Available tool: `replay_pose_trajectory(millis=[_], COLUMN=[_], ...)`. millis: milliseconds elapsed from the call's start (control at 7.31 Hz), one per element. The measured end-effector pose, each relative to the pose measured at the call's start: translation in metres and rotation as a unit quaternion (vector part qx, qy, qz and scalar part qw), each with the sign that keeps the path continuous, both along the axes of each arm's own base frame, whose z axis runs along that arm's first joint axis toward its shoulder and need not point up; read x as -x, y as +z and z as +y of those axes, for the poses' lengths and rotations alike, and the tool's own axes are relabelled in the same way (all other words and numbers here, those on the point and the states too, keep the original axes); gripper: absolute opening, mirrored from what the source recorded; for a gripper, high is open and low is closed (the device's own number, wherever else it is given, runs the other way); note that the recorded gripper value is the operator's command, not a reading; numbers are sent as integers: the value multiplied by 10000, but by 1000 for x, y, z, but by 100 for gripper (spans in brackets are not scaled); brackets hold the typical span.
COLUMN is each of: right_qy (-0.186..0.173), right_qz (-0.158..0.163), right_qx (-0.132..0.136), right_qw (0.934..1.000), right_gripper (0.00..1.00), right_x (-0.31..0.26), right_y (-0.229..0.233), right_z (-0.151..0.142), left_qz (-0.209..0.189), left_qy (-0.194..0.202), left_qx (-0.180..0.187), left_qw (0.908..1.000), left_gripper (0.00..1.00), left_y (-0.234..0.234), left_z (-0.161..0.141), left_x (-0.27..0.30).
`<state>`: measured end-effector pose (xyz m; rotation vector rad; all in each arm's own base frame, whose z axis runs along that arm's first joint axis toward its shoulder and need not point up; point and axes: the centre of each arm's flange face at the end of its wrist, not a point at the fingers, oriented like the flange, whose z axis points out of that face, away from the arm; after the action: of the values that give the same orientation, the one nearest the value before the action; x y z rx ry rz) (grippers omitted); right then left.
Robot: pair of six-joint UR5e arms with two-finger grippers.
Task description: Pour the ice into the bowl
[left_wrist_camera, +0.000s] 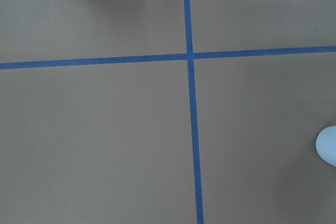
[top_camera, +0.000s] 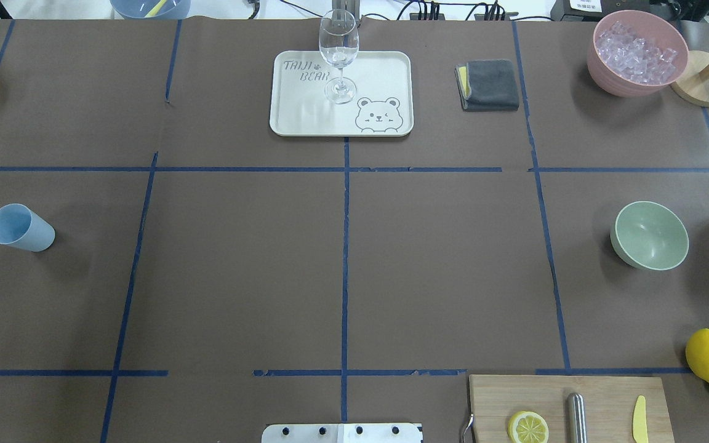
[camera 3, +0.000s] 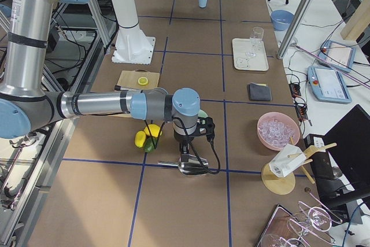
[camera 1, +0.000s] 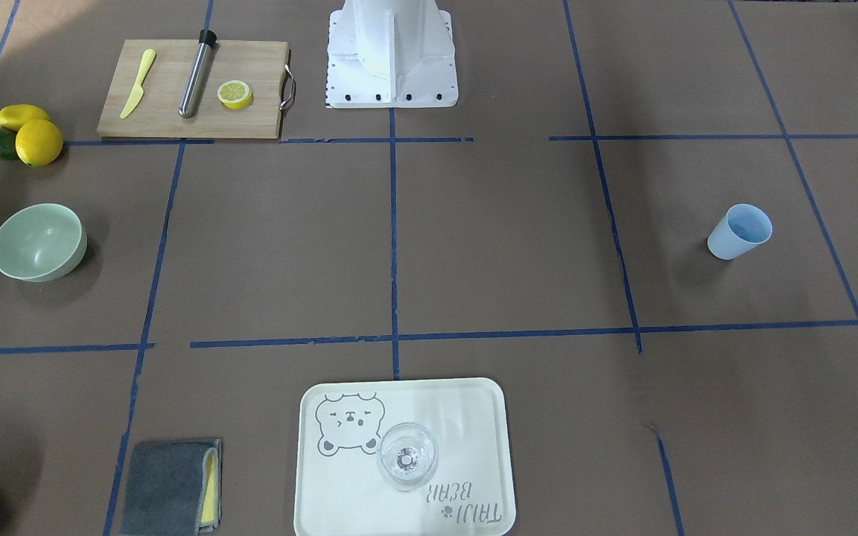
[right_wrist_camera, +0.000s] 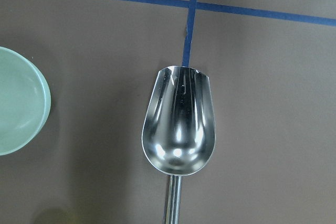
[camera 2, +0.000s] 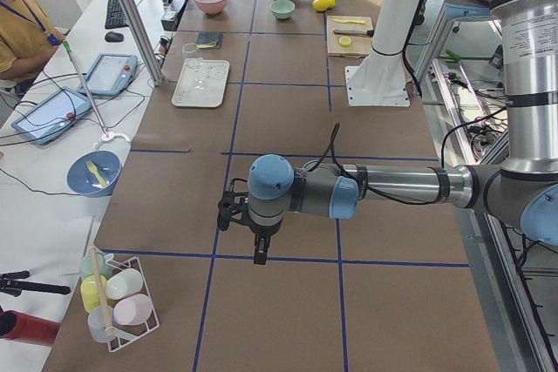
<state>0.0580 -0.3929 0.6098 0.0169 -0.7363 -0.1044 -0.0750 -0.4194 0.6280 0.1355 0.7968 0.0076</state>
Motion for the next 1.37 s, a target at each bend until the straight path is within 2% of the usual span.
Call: replay_pose_trajectory(millis=[547,684,820,957,1094,1367], right_qy=[-62,-57,-63,-65,-4,245], right_qz=[-8,-99,-257,-359,-463,-735], right_qx=[-26,-143,-447,-876,-1192,-1441], right_qw=[10000,9998,9986,9955,9918,9865], right_gripper=[100,100,100,100,100,100], right_x=[6,8,12,14,16,28], right_y=[-3,-13,-33,-55,-73,-93], right_z=[-2,-8,-19,-32,-41,-47], left_qz=[-47,-48,-49,-49,-50,-50], left_qy=[15,14,15,15,14,16], left_qx=[-28,-32,-41,-51,-59,-63], left_qw=[10000,10000,10000,10000,10000,10000], left_gripper=[100,100,100,100,100,100], left_y=[0,-1,-1,-2,-3,-3], left_z=[-2,-2,-2,-2,-2,-3], left_x=[0,0,0,0,0,0])
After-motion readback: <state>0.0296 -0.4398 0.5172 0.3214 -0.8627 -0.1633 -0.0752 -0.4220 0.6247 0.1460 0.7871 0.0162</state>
